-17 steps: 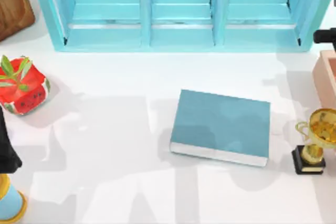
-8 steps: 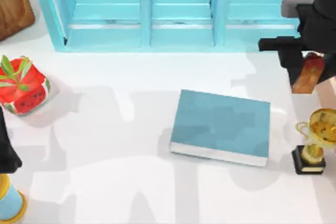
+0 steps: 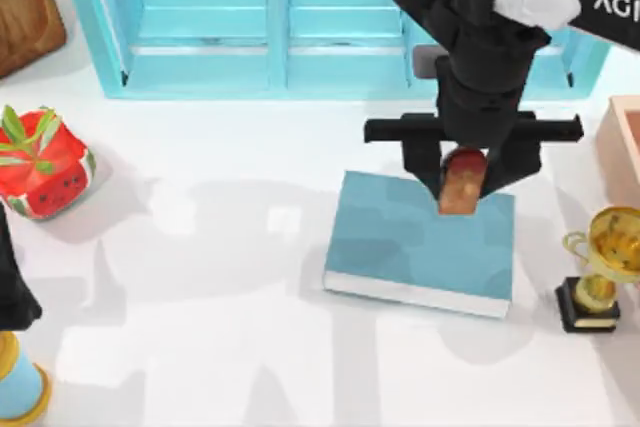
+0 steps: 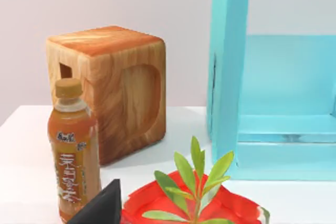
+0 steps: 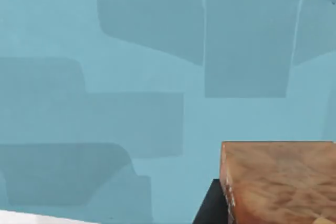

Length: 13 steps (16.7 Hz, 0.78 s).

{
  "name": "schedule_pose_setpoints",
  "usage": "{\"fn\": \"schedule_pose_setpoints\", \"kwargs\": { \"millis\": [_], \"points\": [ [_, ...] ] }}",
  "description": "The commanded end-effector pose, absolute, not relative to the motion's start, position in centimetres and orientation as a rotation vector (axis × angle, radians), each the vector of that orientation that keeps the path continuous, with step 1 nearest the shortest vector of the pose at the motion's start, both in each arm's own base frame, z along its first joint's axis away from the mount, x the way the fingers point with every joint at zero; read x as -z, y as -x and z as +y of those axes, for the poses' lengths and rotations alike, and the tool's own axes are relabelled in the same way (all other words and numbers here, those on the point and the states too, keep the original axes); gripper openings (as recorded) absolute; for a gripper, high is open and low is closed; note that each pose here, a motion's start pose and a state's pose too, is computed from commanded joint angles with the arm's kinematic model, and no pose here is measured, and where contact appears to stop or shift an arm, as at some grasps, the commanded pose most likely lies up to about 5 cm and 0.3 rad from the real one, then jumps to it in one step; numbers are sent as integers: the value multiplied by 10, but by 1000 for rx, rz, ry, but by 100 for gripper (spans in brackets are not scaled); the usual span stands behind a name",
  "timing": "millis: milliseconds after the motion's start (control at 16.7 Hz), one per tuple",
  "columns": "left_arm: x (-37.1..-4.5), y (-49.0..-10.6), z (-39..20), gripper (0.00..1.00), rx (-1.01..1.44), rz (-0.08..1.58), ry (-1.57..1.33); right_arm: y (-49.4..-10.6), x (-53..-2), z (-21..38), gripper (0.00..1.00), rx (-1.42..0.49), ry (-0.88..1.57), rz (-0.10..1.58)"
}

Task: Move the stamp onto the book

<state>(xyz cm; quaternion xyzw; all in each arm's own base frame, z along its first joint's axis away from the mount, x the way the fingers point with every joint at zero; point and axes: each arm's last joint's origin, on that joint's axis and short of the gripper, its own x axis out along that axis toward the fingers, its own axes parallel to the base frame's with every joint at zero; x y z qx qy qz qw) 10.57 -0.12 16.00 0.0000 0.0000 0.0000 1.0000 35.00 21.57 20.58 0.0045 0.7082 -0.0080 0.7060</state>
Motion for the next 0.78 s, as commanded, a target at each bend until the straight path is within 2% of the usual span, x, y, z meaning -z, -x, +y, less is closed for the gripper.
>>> {"fn": "schedule_pose_setpoints", "kwargs": {
  "millis": [180, 780],
  "points": [
    [-160, -106, -1, 100, 0, 0, 0, -347, -194, 235, 0, 15, -12, 1569],
    [-160, -106, -1, 100, 0, 0, 0, -347, -199, 235, 0, 15, -12, 1569]
  ]
}}
